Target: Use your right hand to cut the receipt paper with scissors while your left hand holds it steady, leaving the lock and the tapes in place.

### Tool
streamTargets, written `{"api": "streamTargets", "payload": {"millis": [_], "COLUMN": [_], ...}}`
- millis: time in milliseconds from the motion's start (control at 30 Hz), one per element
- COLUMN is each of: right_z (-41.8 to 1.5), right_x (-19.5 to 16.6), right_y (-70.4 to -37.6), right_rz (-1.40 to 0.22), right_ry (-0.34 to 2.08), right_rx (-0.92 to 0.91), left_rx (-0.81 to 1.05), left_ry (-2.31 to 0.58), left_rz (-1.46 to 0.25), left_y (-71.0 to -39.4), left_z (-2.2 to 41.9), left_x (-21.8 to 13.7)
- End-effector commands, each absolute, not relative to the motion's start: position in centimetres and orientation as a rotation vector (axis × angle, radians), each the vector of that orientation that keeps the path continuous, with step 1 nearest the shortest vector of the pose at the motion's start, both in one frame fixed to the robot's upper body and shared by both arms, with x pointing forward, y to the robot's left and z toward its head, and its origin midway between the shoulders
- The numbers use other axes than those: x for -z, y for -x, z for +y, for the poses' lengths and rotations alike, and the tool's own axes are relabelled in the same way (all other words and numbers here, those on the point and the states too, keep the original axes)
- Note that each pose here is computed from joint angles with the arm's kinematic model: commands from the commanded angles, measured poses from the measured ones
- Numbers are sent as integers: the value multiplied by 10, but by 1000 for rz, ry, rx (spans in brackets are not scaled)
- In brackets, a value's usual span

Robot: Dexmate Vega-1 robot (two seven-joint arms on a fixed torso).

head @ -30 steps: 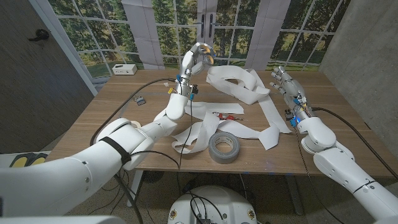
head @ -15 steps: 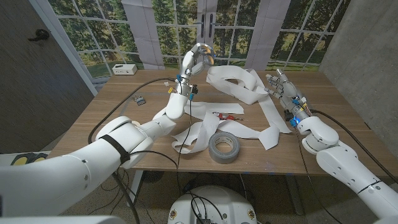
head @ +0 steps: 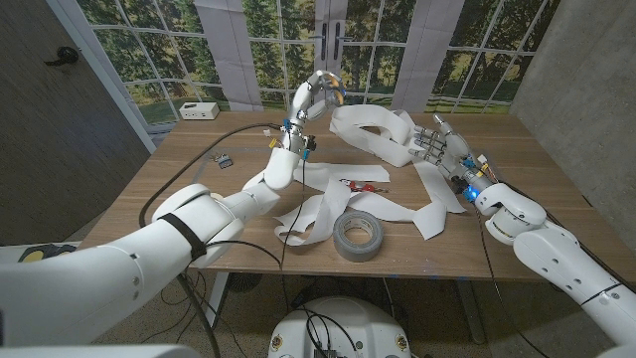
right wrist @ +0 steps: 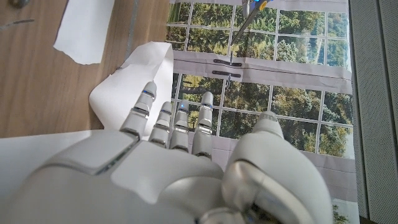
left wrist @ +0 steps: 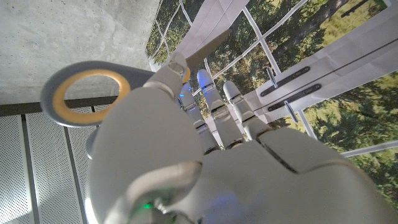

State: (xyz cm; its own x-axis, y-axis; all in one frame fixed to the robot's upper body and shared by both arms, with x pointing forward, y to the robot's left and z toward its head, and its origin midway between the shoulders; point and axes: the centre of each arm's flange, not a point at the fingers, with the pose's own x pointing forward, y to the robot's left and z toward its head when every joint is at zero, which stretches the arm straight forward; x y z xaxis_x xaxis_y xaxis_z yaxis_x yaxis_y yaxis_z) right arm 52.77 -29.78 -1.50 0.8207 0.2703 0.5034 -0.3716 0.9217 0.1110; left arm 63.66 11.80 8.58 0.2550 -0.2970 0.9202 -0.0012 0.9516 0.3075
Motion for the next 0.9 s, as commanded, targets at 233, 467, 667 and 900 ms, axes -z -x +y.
{"api": "streamTargets", "payload": {"millis": [233,467,667,900], "right_z": [-281,-277,-274,-276], "right_x": [13,10,5,0], "right_y": [-526,-525,-525,-522], "right_rz": [-440,-410,-399,-395], "right_ry": [-393,-418,-414,-400], "right_rx": [-547,-592,-632,-633], "left_rx": [203,216,228,225], "left_ry": [-347,-380,-461,-515], "left_rz": [-1304,-1317,-1364,-1388], "left_y": [-640,-638,-634,-633], "left_z": [123,122,119,118], "left_x": [-91,-93,-101,-102]}}
